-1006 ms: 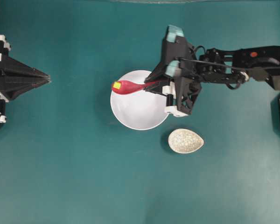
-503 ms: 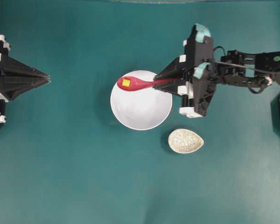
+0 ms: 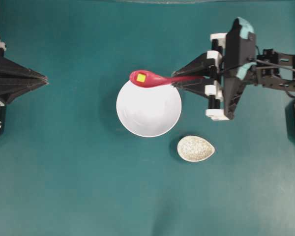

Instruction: Scoop the yellow hexagonal prism block from the bowl with a spoon using the right arm.

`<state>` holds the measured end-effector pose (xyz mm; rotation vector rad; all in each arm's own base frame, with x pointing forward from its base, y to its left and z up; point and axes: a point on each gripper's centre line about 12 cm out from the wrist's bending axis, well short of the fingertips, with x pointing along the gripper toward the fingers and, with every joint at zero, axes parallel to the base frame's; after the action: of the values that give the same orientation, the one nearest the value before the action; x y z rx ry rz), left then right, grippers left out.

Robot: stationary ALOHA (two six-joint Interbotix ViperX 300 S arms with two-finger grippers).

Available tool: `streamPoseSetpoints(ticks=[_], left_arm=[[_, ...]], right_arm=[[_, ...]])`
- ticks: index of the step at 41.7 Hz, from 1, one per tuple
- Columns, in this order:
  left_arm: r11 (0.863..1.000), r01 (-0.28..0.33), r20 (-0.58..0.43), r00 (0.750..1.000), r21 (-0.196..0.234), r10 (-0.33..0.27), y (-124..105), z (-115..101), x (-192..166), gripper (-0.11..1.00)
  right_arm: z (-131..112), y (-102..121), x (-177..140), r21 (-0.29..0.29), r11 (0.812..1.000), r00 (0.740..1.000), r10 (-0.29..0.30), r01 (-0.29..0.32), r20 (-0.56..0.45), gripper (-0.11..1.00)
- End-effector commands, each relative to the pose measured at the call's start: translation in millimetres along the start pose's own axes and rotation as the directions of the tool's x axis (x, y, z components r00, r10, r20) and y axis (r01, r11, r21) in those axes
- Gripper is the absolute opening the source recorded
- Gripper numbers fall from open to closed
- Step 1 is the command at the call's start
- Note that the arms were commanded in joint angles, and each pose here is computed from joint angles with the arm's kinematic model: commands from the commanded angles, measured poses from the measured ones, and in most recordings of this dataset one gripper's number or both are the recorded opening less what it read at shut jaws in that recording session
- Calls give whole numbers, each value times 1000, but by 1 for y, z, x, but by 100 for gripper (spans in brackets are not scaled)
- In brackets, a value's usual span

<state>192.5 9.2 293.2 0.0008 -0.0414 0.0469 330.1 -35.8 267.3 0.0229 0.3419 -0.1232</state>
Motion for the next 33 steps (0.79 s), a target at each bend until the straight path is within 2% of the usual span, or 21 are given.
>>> streamPoseSetpoints(ticks=[1,12,22,33], left_arm=[[1000,-1,26,1000,-1,1,0,11,2,9],[1000,-1,20,1000,-1,1,0,9,3,9],[1000,-1,18,1000,-3,1,0,9,3,9],[1000,-1,18,1000,-1,1,0,9,3,9]], right_arm=[[14,1,-11,-12,1000,999,3,-2,54,25],[23,1,-21,-14,1000,996,5,-4,86,25],[23,1,-21,-2,1000,996,6,-5,85,25],[22,1,-21,-16,1000,997,6,-5,82,25]])
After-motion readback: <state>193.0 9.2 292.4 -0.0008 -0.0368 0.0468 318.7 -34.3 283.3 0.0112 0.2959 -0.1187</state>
